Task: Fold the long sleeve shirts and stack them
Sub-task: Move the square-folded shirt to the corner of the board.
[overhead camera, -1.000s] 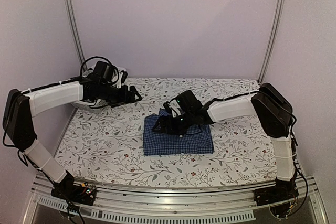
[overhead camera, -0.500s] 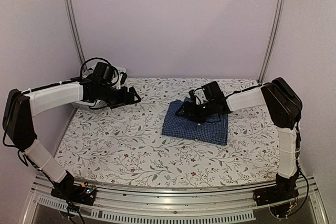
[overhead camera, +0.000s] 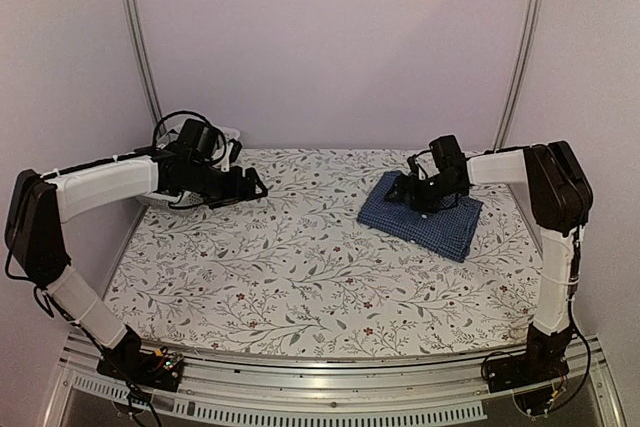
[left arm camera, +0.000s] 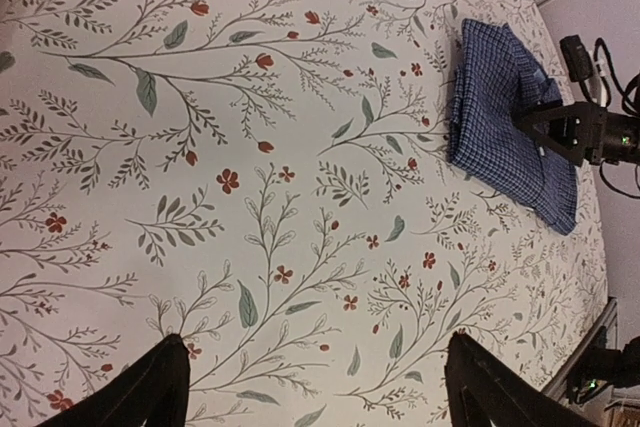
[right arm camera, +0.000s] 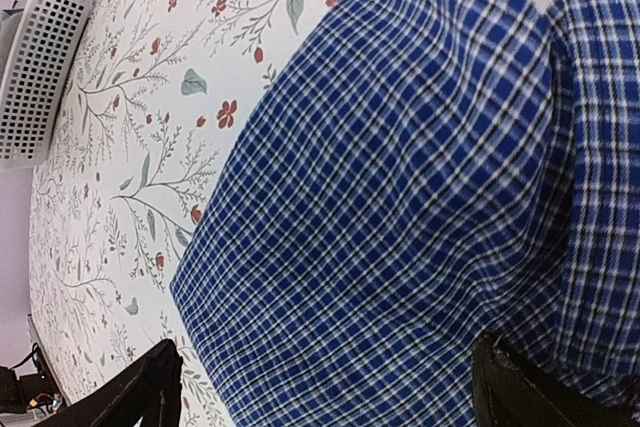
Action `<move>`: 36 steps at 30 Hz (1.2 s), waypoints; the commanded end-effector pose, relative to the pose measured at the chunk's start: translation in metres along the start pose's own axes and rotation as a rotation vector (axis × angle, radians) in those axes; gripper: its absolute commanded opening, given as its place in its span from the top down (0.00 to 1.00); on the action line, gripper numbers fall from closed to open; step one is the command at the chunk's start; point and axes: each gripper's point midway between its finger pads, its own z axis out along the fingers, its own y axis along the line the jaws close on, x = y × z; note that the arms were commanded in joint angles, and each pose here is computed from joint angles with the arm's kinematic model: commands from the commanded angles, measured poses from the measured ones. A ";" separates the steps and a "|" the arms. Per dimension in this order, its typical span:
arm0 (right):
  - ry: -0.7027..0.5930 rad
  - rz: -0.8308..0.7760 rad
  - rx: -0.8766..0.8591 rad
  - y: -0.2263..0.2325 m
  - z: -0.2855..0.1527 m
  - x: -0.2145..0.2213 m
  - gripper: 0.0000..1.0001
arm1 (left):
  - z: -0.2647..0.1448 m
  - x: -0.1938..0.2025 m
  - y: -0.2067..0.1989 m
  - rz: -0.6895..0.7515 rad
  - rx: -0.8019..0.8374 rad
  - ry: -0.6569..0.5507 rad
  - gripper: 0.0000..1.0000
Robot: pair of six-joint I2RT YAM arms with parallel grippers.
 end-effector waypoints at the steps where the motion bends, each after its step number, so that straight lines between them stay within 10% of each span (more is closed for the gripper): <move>1: 0.014 -0.031 0.059 0.038 -0.029 0.014 0.01 | -0.014 -0.013 -0.008 0.020 0.029 -0.035 0.12; 15: 0.084 0.151 0.137 0.053 -0.071 0.139 0.01 | -0.016 -0.016 -0.024 0.044 0.106 -0.036 0.12; 36: -0.042 0.360 0.288 -0.081 -0.065 0.080 0.01 | -0.018 -0.015 -0.020 0.047 0.090 -0.042 0.12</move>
